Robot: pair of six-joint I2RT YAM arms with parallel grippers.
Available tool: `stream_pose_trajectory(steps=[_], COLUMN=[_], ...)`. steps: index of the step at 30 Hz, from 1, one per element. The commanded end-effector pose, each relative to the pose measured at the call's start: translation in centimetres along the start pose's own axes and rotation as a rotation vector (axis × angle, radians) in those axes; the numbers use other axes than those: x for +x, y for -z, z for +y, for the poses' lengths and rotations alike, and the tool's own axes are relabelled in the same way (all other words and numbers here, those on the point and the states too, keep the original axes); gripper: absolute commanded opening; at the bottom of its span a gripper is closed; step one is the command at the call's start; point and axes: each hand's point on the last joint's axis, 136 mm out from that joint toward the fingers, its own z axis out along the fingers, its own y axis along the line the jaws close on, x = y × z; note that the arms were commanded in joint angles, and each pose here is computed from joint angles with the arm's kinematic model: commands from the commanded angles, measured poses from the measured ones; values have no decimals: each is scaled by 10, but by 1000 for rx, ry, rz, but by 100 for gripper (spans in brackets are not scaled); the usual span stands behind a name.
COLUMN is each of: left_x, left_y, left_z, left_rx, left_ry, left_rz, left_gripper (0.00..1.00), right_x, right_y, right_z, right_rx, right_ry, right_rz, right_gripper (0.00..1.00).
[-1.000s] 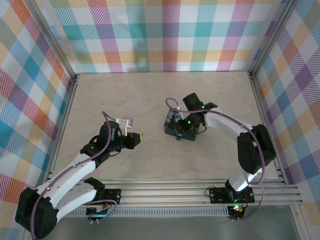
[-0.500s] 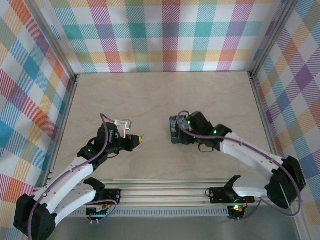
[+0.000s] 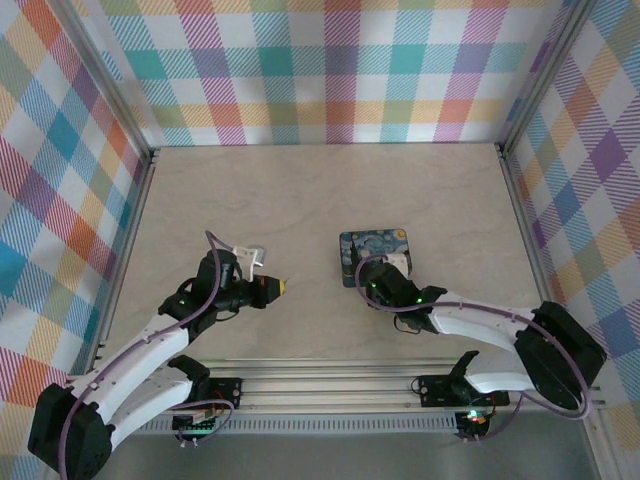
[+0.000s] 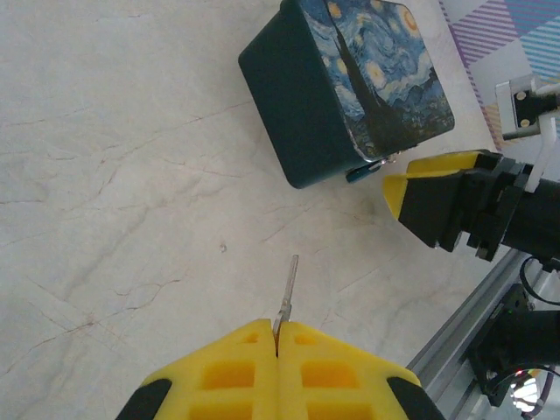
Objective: Unlock a padlock with a key
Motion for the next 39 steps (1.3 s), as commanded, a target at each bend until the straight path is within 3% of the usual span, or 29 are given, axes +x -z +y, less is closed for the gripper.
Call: stream_pose_trajectory(steps=[1, 25, 39], left_x=[-5, 15, 19], left_y=[-1, 5, 12], left_z=[0, 13, 15], left_rx=[16, -12, -28], left_ry=[1, -20, -26], left_rz=[-29, -31, -39], left_gripper=[0, 0, 0], right_x=[-17, -15, -17], right_y=[-7, -40, -38], right_z=[14, 22, 29], right_rx=[-38, 10, -26], right_ry=[-39, -24, -16], right_rz=[-86, -71, -65], right_gripper=[63, 55, 21])
